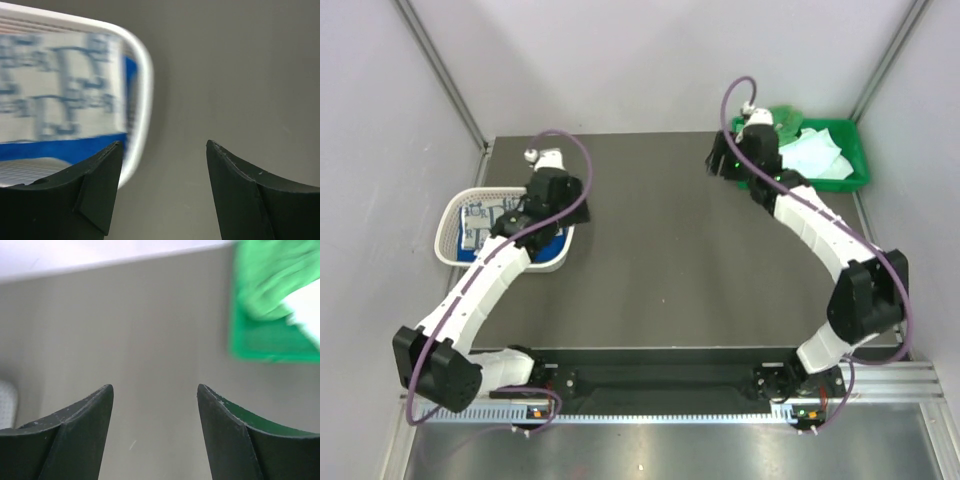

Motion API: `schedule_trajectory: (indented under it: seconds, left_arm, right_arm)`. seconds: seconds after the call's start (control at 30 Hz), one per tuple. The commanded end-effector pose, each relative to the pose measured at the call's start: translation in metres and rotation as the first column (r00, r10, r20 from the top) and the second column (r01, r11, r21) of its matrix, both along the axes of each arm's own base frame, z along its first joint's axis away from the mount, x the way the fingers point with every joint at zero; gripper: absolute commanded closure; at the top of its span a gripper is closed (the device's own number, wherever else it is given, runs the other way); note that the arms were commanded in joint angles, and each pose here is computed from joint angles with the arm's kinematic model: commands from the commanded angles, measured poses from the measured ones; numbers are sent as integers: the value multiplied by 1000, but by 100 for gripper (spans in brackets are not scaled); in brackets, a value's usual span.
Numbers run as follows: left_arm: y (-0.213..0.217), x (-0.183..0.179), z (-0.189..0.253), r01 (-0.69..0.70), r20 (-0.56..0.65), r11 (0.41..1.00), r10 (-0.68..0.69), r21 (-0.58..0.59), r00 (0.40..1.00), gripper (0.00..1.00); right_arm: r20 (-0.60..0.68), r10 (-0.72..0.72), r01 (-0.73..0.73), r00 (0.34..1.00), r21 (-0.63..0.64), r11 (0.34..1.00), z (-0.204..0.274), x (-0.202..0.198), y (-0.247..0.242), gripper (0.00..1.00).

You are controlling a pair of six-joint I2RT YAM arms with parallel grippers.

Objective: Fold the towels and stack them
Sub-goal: Grab crumpled towel

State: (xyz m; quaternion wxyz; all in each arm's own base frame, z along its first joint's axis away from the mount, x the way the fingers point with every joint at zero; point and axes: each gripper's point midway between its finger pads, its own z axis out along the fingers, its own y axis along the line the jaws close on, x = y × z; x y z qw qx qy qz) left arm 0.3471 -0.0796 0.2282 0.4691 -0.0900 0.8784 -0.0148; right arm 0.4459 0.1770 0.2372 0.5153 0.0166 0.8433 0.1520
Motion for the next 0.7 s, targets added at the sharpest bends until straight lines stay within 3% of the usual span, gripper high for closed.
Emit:
schedule_trajectory:
  seconds: [0.0, 0.23, 0.3, 0.53, 0.67]
  left_arm:
    - [-64, -6, 19, 160, 87, 971, -147, -178, 985, 28]
    - [-137, -31, 17, 376, 74, 906, -368, -197, 927, 28]
    - [-144, -35, 13, 403, 65, 894, -398, -196, 915, 28]
    - [-147, -38, -1, 430, 34, 888, -431, -162, 902, 28]
    - [-148, -37, -5, 433, 24, 887, -435, -162, 900, 28]
  right_arm:
    - [34, -143, 144, 989, -27, 989, 9, 53, -62, 32]
    - [29, -369, 370, 929, -69, 926, -26, 147, -150, 34]
    - [16, -427, 427, 904, -65, 902, -36, 161, -177, 39]
    - [38, -480, 481, 876, -47, 875, -61, 216, -232, 39]
    - [27, -548, 548, 836, -28, 836, -76, 220, -261, 41]
